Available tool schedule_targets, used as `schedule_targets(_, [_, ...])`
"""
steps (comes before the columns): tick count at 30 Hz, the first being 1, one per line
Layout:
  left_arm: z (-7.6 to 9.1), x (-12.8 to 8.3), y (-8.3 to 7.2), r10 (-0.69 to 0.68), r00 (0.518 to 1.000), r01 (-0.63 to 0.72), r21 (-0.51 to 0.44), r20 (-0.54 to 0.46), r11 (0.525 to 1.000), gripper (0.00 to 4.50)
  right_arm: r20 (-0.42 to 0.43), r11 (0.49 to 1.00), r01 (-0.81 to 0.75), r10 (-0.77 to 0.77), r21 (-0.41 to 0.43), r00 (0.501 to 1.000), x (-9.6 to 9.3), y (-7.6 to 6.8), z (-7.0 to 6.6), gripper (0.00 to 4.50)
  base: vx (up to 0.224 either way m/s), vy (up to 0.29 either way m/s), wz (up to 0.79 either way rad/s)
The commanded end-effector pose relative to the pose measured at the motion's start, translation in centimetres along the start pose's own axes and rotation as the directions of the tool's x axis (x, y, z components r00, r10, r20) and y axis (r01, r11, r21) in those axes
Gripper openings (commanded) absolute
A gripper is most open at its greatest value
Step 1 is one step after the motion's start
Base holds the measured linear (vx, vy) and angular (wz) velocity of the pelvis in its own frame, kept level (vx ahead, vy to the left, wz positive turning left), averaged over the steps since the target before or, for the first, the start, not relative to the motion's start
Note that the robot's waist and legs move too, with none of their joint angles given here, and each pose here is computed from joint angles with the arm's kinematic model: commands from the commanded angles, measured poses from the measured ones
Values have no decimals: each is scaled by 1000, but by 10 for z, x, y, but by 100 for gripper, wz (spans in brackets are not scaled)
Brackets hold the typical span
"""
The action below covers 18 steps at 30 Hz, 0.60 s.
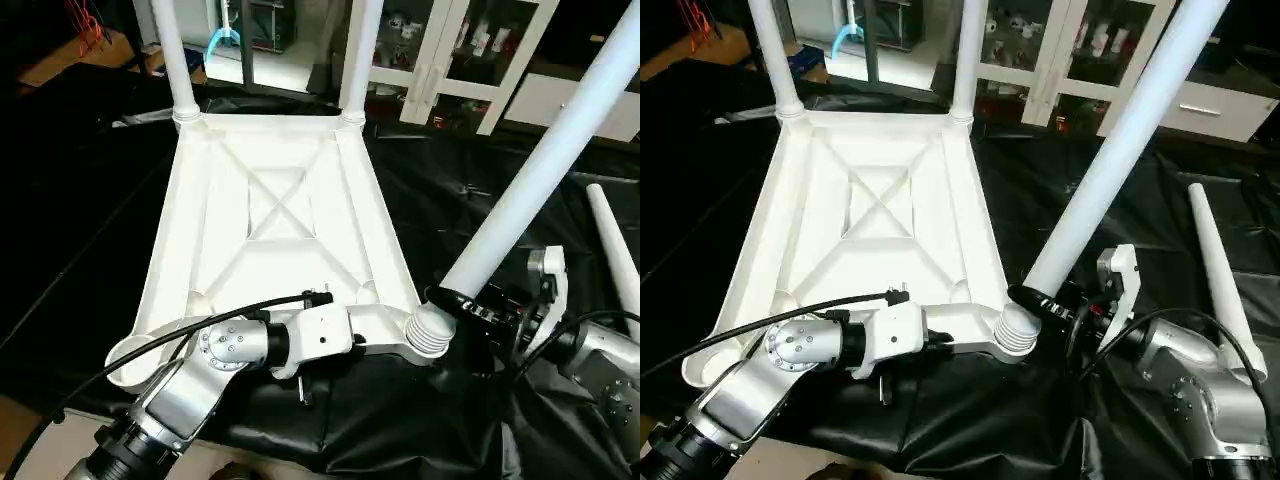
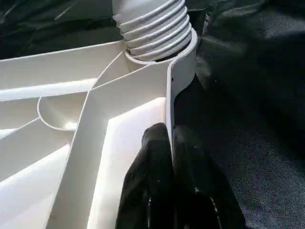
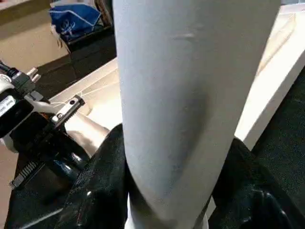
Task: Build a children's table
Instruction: Insert table leg to table base
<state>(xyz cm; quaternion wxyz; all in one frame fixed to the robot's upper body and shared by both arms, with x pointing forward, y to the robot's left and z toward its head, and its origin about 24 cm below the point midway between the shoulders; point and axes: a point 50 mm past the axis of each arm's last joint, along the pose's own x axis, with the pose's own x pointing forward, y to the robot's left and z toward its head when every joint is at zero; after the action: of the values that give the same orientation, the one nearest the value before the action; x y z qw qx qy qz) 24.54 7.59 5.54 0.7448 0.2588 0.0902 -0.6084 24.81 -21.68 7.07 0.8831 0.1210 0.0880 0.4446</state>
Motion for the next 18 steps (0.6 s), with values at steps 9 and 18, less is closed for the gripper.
schedule_targets(9, [-10,6,-10,-37,999,36,-39,-28,999,0,-53,991,133,-133,-4,990,-22,-12,-20,184,0,0,0])
schedule_targets(18, [-10,6,-9,-37,999,35,-36,-30,999,0,-80,993,90,-96,-79,992,-30,2,-33,184,0,0,0])
